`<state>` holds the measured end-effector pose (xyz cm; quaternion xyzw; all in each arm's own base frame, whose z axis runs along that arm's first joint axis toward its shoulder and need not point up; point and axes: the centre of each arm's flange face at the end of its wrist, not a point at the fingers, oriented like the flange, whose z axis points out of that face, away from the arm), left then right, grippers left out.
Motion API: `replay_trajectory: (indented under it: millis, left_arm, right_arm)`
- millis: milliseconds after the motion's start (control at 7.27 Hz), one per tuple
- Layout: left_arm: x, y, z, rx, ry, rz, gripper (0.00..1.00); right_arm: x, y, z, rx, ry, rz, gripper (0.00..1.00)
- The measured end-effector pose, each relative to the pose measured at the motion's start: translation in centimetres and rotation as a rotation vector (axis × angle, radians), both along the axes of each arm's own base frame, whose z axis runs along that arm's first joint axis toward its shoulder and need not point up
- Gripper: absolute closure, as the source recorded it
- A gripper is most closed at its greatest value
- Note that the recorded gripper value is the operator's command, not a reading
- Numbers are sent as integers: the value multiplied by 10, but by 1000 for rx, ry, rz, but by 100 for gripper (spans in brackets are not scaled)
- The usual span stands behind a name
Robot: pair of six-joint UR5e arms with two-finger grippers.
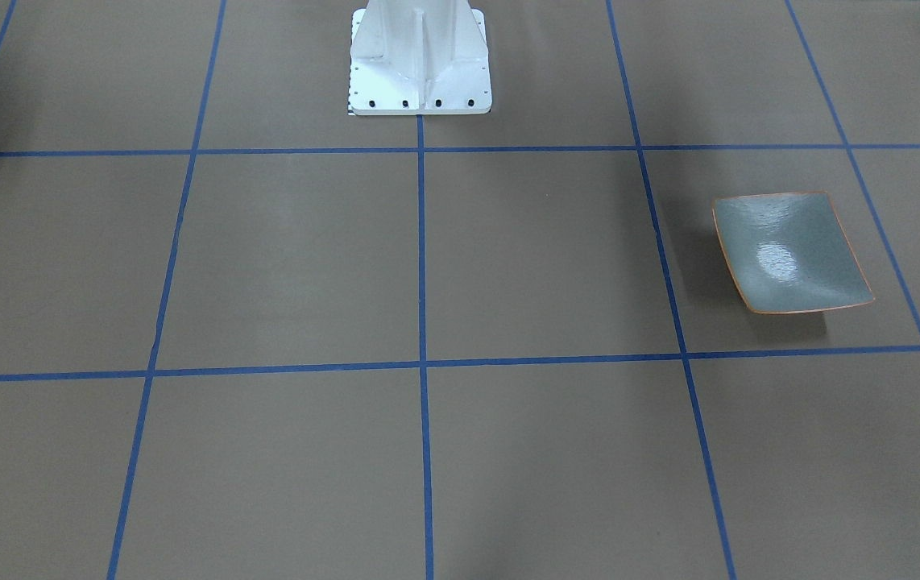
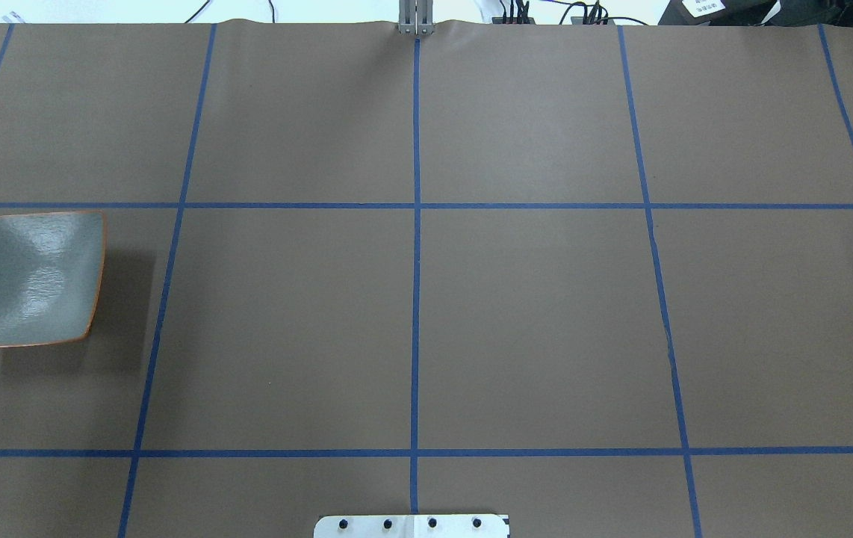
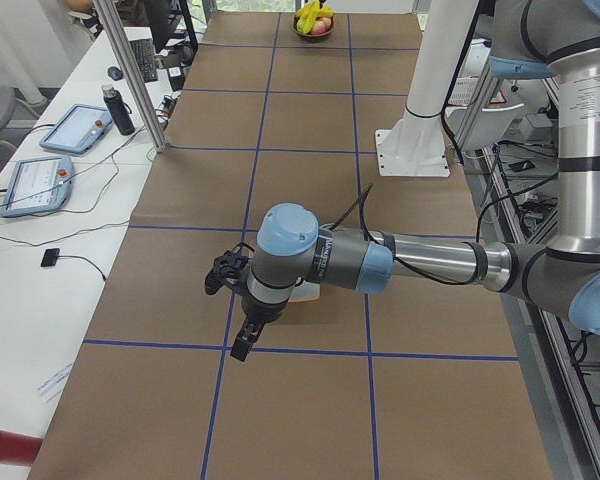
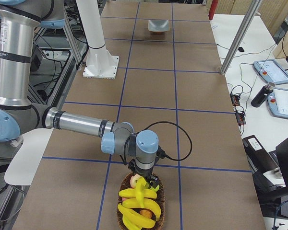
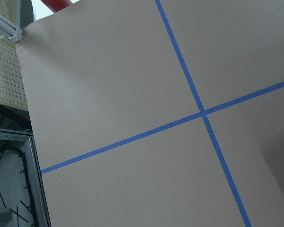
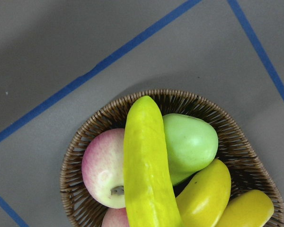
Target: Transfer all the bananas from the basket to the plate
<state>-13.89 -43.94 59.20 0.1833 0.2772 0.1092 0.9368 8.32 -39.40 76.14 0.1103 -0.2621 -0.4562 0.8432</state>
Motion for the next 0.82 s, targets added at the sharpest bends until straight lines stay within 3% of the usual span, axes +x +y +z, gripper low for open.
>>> replay_trajectory:
  millis: [137,275,550,825]
  left_arm:
    - [0,0,0,1,0,0,0]
    - [0,1,1,-1,0,0,0]
    - [0,2,4,-6,1,0,0]
    - [1,6,8,-14,3,2,0]
  right_arm:
    - [0,4,12,-6,-2,0,59]
    - [0,5,16,-9,-4,2,98]
    - [-1,0,11,5,-15,5,100]
    - [-6,-12,-4,34,-69,5,100]
